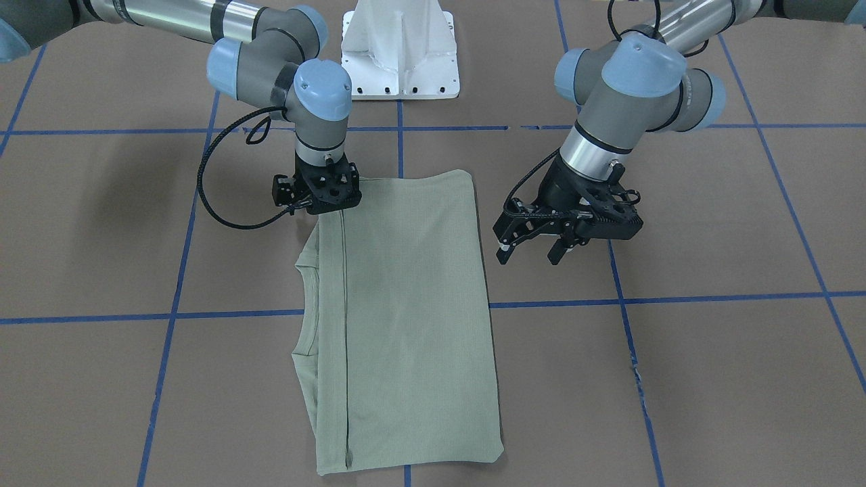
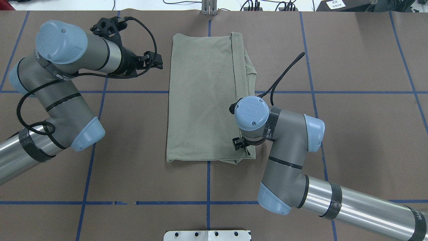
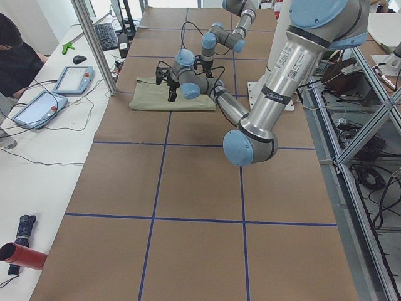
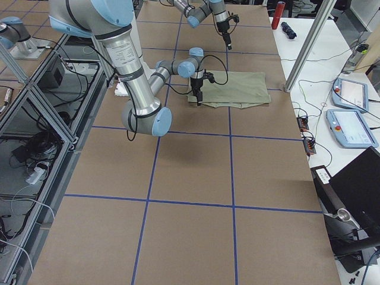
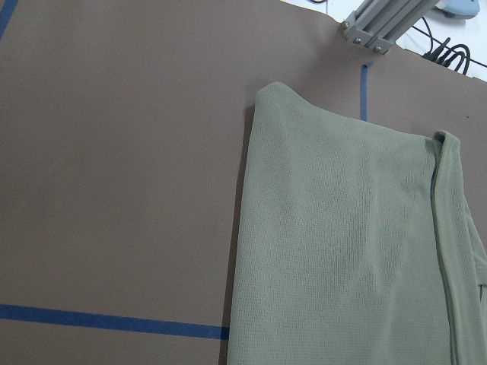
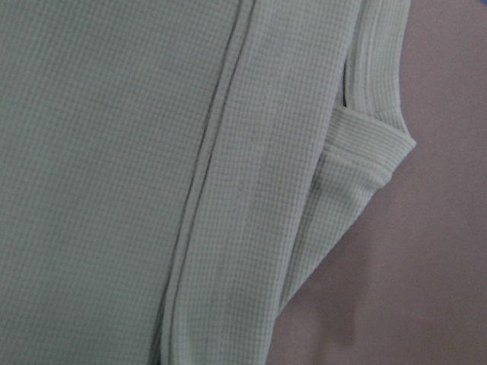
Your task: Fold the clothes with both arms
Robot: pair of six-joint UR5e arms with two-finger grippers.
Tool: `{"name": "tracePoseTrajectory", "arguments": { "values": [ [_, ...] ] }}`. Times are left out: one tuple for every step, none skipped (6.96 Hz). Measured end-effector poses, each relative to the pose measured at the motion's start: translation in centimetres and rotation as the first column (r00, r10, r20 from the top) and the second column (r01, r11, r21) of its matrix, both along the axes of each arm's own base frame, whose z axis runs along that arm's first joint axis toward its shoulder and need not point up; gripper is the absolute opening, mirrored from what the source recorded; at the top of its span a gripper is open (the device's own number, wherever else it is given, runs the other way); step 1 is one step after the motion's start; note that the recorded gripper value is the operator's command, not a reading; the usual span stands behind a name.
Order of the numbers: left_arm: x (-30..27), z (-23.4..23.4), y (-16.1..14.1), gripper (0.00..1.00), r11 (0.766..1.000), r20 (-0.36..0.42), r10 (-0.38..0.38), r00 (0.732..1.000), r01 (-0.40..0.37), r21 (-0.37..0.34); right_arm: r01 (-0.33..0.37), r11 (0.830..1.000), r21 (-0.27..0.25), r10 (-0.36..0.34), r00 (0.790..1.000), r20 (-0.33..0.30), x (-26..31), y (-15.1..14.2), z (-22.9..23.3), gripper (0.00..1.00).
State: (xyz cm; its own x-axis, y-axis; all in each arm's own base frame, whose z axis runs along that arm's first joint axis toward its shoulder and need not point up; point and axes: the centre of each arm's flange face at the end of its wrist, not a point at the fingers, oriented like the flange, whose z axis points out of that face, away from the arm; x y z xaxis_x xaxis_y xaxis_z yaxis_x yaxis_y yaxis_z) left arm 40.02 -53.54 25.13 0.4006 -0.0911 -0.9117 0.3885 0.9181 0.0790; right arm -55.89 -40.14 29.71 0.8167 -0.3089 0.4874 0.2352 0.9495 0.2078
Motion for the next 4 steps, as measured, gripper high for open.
{"name": "tracePoseTrajectory", "arguments": {
  "values": [
    [0.2, 0.0, 0.2, 1.0, 1.0, -0.001, 0.004, 1.0, -0.004, -0.002, -0.002, 1.0, -0.006, 0.001, 1.0, -0.002, 0.4, -0.3, 0.4, 1.0],
    [0.5, 0.0, 0.4, 1.0, 1.0, -0.004, 0.006, 1.0, -0.006, -0.008, -0.006, 1.0, -0.011, 0.006, 1.0, -0.008, 1.0, -0.6, 1.0, 1.0],
    [0.8, -0.1, 0.6, 1.0, 1.0, -0.009, 0.007, 1.0, -0.007, -0.016, -0.008, 1.0, -0.011, 0.008, 1.0, -0.015, 1.7, -1.1, 1.7, 1.0],
    [1.1, -0.2, 0.9, 1.0, 1.0, -0.014, 0.008, 1.0, -0.008, -0.023, -0.003, 1.0, -0.004, 0.003, 1.0, -0.023, 3.0, -1.4, 2.7, 1.0]
  ]
}}
